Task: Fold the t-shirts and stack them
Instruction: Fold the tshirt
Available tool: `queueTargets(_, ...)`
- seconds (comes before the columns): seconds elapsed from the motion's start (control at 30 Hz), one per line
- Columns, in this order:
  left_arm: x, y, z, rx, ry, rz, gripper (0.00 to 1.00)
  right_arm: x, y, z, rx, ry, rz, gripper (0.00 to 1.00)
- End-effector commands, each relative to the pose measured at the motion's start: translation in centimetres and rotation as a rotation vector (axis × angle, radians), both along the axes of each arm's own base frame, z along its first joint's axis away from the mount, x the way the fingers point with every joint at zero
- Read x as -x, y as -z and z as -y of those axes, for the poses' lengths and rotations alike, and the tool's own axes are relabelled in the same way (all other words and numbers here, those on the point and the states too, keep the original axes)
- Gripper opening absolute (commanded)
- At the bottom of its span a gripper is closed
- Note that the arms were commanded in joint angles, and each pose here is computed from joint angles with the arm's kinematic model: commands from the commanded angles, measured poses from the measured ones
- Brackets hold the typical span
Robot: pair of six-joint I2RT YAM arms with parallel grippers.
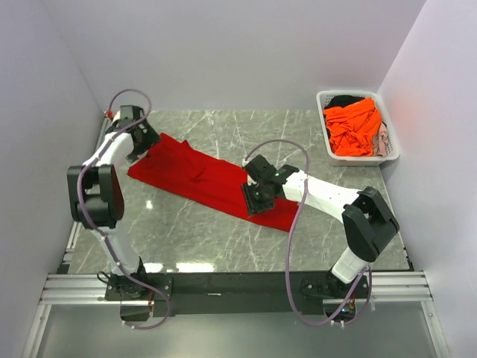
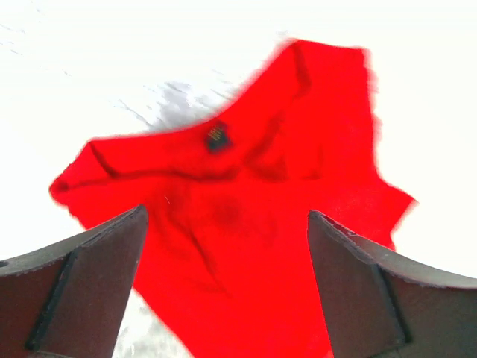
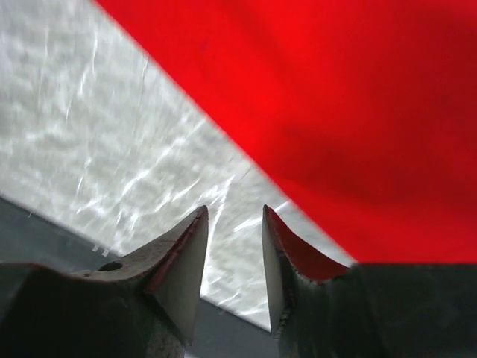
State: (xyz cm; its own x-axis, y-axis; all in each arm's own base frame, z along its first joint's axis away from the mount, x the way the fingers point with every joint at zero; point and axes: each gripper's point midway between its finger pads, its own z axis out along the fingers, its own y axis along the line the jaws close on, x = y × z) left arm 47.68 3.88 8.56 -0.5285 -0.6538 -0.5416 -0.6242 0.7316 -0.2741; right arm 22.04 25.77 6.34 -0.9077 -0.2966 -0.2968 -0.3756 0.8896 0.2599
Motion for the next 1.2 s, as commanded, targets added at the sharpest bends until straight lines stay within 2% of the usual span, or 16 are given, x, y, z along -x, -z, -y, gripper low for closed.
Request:
queueTargets(0.0,0.9,-6.5,3.1,-0.141,0.083,0.105,0.93,-2.5,-1.8,1.1,0.073,-0.031,0.153,0.42)
queueTargets(0.07,2.2,-6.4,4.8,-0.157,0.118,0.089,0.9,-2.9,-1.3,1.0,0.093,-0.043,0.164,0.41)
queueTargets(0.2,5.3,-4.7,11.3,-0.123,0.257,0.039,0.83,-3.6,-0.9,0.7,0.095,-0.038,0.186,0.4)
queueTargets(0.33,8.4,-3.1,15.2,-0.042,0.319,0.012,0.83,-5.1,-1.6,-0.6,0.055,-0.088,0.255,0.39)
queueTargets(0.47,11.8,-0.8,16.6,0.035,0.31,-0.004,0.83,-6.9,-1.5,-1.7,0.019,-0.127,0.259,0.38)
queueTargets(0.63,13.3,0.3,16.3,0.045,0.305,-0.008,0.81,-9.7,-1.1,-2.6,-0.004,-0.15,0.251,0.38)
queueTargets(0.7,13.2,0.2,16.2,0.036,0.298,-0.006,0.8,-10.3,-1.3,-2.6,0.02,-0.162,0.26,0.38)
queueTargets(0.8,12.4,-0.2,15.8,0.006,0.288,0.003,0.8,-9.1,-0.1,-1.7,0.046,-0.169,0.218,0.37)
queueTargets(0.97,9.0,-0.5,15.7,-0.06,0.271,0.007,0.78,-7.3,1.5,0.4,0.108,-0.113,0.18,0.38)
queueTargets(1.17,5.8,1.7,16.7,-0.099,0.296,-0.058,0.77,-5.4,3.8,2.8,0.207,-0.061,0.135,0.38)
